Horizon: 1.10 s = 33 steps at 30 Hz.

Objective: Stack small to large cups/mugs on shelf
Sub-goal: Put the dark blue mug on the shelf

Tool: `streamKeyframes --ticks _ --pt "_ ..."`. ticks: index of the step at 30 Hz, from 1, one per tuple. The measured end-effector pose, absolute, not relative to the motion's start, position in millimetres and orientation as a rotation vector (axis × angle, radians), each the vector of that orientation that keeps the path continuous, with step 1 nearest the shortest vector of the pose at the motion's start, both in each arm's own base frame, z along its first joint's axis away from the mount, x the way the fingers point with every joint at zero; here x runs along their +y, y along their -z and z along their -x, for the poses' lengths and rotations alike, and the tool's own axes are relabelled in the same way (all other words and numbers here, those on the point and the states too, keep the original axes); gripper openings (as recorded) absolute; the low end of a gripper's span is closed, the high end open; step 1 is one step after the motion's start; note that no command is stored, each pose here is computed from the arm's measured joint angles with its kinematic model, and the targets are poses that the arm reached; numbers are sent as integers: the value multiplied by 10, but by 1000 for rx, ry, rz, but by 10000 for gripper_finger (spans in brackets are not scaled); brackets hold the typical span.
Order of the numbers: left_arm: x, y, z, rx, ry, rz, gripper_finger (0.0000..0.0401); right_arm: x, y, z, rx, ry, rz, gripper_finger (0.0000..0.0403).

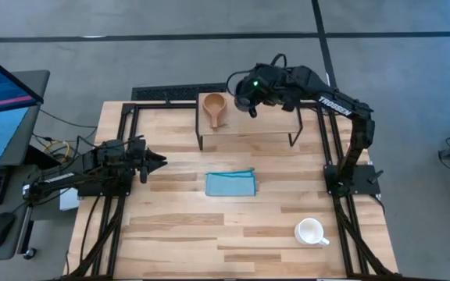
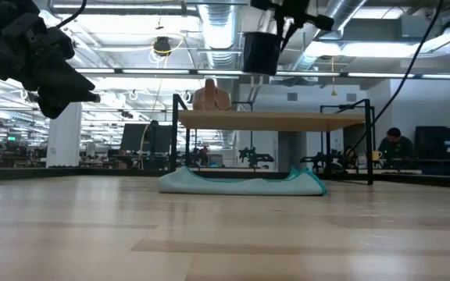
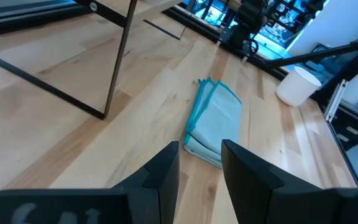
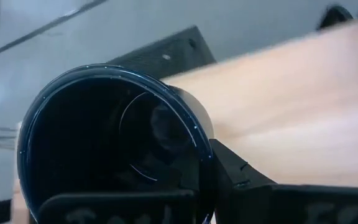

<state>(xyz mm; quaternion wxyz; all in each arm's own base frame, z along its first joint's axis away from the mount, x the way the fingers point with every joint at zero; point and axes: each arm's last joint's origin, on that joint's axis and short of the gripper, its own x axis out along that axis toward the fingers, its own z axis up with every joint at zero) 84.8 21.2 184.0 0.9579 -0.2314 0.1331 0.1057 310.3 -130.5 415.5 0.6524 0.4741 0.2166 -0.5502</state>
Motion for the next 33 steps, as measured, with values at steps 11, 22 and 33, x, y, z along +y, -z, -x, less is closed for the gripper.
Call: streamKeyframes --ticks 11,22,33 --pt "190 -1840 -850 284 -139 483 109 -1325 -3729 -3197 474 1404 -1201 27" --pt "182 -1840 -851 286 -120 535 109 -1478 -3454 -3446 463 1437 -1235 27" --pt "176 -1840 -851 291 -99 534 109 -1593 -3298 -3507 550 1438 -1239 27"
